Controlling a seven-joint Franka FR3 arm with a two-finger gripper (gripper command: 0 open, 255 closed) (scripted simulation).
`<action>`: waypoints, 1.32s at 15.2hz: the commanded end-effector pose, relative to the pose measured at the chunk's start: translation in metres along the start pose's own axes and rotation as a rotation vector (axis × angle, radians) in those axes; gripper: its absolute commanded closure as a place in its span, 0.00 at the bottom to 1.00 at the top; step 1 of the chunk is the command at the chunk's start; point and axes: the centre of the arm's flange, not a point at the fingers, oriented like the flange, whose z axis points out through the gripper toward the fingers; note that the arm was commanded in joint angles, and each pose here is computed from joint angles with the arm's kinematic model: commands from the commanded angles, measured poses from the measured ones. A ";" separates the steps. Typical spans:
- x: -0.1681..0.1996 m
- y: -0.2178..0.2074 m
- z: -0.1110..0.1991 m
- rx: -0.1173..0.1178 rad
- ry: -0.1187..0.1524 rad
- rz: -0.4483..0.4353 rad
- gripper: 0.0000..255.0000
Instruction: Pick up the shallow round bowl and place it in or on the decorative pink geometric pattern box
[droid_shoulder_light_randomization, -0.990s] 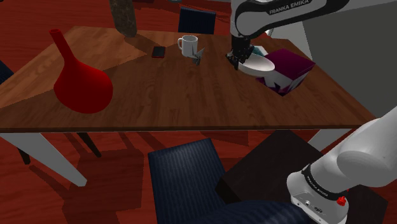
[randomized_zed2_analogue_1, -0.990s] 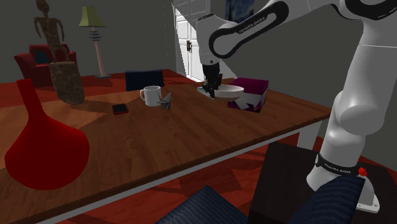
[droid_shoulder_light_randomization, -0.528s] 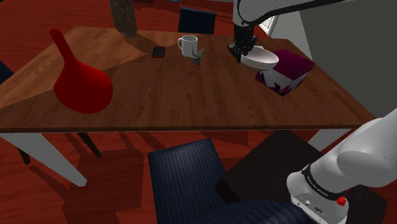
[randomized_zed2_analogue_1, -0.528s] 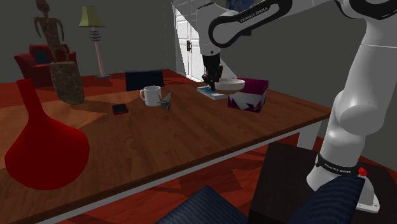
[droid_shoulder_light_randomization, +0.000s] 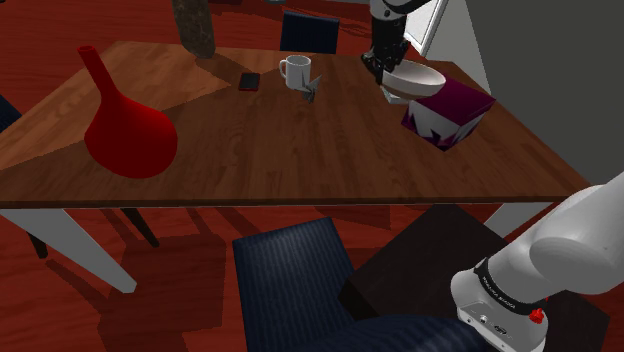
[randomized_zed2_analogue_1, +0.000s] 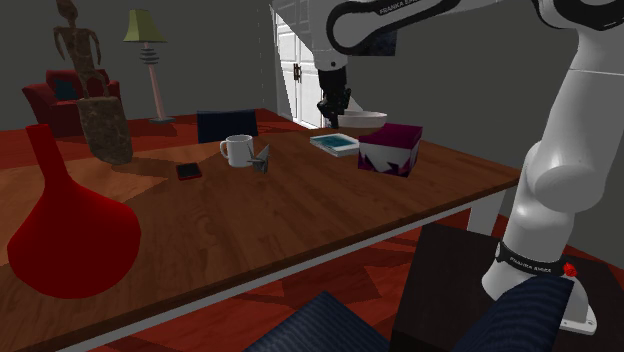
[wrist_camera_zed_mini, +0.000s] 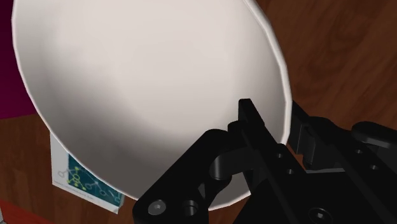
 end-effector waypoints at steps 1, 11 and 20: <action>0.000 0.003 -0.009 0.000 0.000 0.000 1.00; -0.011 0.061 -0.027 0.000 0.000 0.000 1.00; -0.037 0.175 -0.004 0.000 0.000 0.000 1.00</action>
